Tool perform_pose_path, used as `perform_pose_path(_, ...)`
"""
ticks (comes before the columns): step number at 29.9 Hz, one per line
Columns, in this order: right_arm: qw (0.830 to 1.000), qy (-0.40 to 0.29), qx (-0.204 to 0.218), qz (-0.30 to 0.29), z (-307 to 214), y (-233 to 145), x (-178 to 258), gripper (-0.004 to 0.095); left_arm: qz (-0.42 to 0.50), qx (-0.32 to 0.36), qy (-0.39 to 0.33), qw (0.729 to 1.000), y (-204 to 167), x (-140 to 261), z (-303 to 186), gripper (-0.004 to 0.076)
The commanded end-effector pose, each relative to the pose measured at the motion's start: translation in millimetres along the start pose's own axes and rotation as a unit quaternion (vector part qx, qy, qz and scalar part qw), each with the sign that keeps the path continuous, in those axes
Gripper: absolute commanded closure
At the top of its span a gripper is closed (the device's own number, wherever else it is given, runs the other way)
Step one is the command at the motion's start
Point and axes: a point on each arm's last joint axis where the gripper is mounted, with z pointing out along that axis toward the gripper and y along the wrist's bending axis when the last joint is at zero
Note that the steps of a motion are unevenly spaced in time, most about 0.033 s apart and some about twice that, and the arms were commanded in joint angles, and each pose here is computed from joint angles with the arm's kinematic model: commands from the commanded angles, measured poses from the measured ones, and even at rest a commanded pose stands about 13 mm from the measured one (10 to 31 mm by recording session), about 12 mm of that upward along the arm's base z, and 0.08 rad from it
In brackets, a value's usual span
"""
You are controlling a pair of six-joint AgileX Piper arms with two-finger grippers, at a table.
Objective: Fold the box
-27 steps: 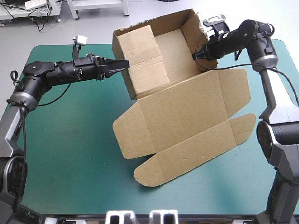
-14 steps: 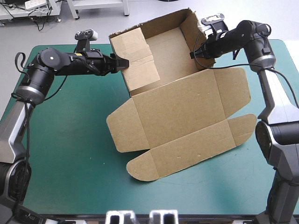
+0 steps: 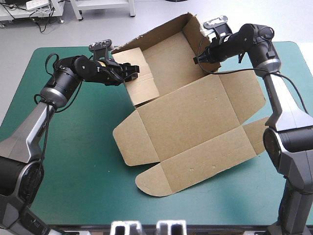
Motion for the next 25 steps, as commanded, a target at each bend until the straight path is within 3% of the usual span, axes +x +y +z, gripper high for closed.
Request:
perform_pose_path(1,0.989,-0.105,-0.097,0.039,-41,36,-29,0.0931,-0.007,0.002,-0.028,1.000,-11,-7,-15,0.0334)
perform_pose_path(5,0.982,-0.127,-0.134,0.045,-43,42,-33,0.0931,-0.008,-0.025,-0.021,0.999,-6,-5,-16,0.0334)
perform_pose_path(12,0.982,-0.122,-0.134,0.043,-43,42,-32,0.0931,-0.079,-0.005,-0.054,0.995,-8,-12,-16,0.0345)
perform_pose_path(15,0.985,-0.112,-0.127,0.036,-42,41,-30,0.0932,-0.093,0.011,-0.066,0.993,-11,-14,-15,0.0475)
perform_pose_path(17,0.988,-0.096,-0.118,0.024,-41,40,-27,0.0932,-0.086,0.015,-0.072,0.994,-11,-15,-15,0.0634)
perform_pose_path(19,0.991,-0.077,-0.105,0.012,-40,38,-24,0.0932,-0.065,0.026,-0.074,0.995,-14,-15,-15,0.0731)
perform_pose_path(25,0.998,-0.003,-0.069,-0.006,-30,29,-9,0.0931,-0.021,0.047,-0.083,0.995,-21,-16,-15,0.0734)
